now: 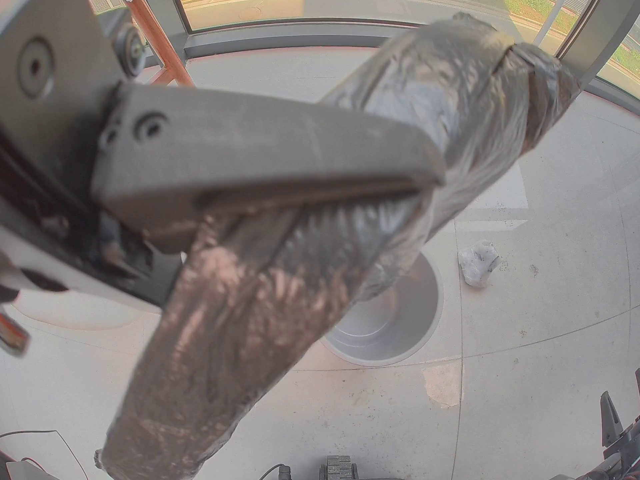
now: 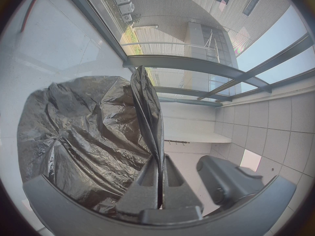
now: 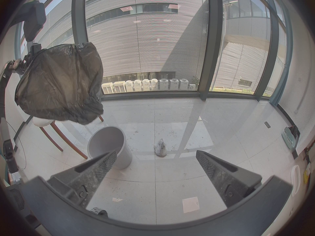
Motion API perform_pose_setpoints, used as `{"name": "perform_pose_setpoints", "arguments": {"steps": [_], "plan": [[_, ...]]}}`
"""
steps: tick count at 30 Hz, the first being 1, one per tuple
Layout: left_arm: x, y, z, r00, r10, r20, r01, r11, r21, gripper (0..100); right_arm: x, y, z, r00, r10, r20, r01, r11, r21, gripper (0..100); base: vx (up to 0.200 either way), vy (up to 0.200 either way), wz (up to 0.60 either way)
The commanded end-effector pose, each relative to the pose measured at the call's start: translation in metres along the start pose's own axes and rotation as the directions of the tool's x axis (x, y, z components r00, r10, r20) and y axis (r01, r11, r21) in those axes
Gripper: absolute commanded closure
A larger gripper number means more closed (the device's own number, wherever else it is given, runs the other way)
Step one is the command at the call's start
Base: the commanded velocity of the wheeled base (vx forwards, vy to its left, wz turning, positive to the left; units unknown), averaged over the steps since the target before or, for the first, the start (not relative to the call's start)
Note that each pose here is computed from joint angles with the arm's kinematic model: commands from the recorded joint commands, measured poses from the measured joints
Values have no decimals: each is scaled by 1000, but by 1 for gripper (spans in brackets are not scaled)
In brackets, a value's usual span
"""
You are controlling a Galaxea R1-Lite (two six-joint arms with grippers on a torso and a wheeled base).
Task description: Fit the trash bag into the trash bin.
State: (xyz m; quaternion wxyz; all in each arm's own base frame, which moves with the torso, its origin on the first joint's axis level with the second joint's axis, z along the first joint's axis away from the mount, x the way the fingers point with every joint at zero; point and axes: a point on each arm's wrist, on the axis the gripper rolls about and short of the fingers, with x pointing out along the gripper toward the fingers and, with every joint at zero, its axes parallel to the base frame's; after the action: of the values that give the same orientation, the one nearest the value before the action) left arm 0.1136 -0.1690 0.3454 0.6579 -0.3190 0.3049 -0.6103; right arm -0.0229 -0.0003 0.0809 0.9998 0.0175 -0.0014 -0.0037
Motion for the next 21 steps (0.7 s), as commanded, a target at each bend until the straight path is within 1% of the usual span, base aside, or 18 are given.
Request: {"name": "perform_pose_setpoints", "arguments": {"steps": [1, 3, 8, 12, 13, 14, 18, 21], "plan": [[13, 24, -7, 997, 60, -50, -59, 998, 8, 100, 1, 0, -5, 1000, 1, -10, -1, 1000, 0, 0, 0, 0, 0], [18, 33, -11, 994, 81, -68, -79, 997, 24, 100, 1, 0, -5, 1000, 1, -12, -1, 1000, 0, 0, 0, 0, 0], [25, 44, -14, 990, 106, -93, -102, 994, 44, 100, 1, 0, -5, 1000, 1, -12, -1, 1000, 0, 0, 0, 0, 0], [34, 66, -15, 980, 159, -120, -146, 983, 112, 100, 1, 0, -5, 1000, 1, -12, -1, 1000, 0, 0, 0, 0, 0], [34, 68, -15, 979, 163, -119, -149, 982, 118, 100, 1, 0, -5, 1000, 1, -12, -1, 1000, 0, 0, 0, 0, 0], [38, 76, -14, 975, 181, -129, -164, 978, 131, 100, 1, 0, -5, 1000, 1, -12, -1, 1000, -1, 0, 0, 0, 0], [50, 91, -15, 966, 207, -156, -186, 973, 139, 100, 1, 0, -5, 1000, 1, -10, -1, 1000, 0, 0, 0, 0, 0], [56, 102, -15, 963, 220, -155, -200, 970, 135, 100, 1, 0, -5, 1000, 1, -10, -1, 1000, 0, 0, 0, 0, 0]]}}
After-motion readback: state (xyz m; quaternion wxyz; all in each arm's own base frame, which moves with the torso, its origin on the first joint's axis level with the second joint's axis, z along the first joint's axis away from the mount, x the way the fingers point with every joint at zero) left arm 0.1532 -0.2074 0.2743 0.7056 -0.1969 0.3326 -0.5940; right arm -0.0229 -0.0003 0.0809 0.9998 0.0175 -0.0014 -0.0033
